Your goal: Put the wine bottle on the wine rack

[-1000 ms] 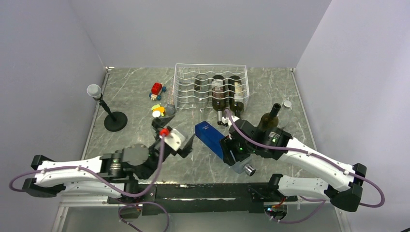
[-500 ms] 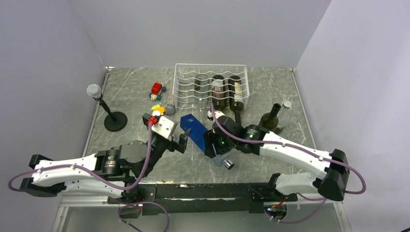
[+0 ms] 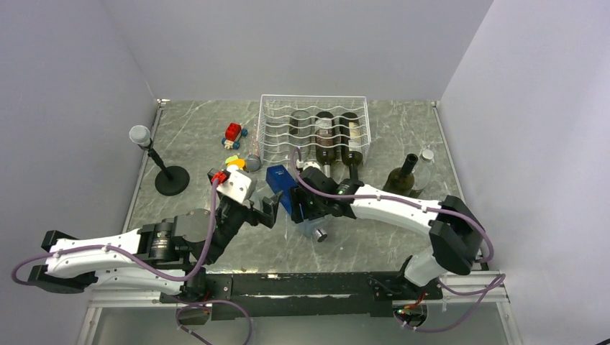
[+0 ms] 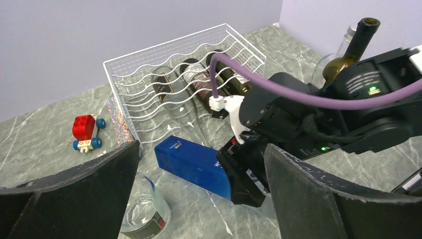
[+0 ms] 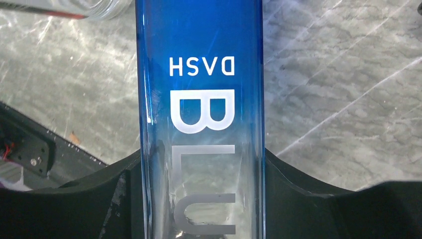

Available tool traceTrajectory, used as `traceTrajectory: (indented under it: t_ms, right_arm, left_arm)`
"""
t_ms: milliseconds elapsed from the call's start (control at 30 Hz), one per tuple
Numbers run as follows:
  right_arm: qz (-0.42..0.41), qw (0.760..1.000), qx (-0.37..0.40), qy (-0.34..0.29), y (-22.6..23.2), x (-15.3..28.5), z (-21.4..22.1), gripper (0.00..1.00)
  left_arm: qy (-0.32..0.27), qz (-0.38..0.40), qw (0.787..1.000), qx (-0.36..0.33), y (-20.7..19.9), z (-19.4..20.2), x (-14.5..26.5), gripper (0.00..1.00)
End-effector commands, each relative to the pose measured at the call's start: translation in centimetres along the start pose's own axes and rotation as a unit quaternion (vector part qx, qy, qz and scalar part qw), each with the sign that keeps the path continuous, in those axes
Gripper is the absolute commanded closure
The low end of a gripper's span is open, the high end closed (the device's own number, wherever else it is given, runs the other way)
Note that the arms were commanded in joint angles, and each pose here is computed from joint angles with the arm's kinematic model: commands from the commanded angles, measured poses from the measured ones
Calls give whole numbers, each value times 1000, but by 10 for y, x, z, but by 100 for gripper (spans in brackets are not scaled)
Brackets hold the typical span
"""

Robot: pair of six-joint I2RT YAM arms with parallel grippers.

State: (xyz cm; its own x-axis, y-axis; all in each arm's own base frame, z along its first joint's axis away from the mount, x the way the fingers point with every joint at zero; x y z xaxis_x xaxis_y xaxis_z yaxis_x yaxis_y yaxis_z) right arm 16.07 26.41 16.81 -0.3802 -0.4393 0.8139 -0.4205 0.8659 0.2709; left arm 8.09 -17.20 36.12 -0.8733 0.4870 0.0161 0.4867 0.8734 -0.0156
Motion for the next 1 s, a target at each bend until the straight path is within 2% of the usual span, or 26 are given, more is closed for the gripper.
traceTrajectory:
  t_ms: [0, 567, 967]
  right_arm:
    - [-61, 984, -31, -165, 33, 12, -71, 100]
    - [-44, 968, -71, -237, 26, -14, -99, 100]
    - [-14, 939, -80, -334, 23, -38, -125, 100]
  left_arm:
    - [-19, 3, 999, 51, 2, -14, 4, 1]
    - [-7, -2, 999, 49, 3, -7, 4, 1]
    - [-4, -3, 999, 43, 1, -7, 3, 1]
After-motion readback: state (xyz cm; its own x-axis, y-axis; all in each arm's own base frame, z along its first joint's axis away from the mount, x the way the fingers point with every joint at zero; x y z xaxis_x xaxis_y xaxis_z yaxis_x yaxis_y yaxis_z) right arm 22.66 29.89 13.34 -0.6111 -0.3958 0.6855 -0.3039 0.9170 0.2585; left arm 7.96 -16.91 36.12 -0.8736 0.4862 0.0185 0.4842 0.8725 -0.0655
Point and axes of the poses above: each gripper's point midway between its finger pads, its own x axis back along the fingers, its own y axis along the line the jaws close on, z = x × y, the point moved 9 cm from there along x, back along the fingers, and after that the axes turned 1 degree about x, right-handed, at the moved point
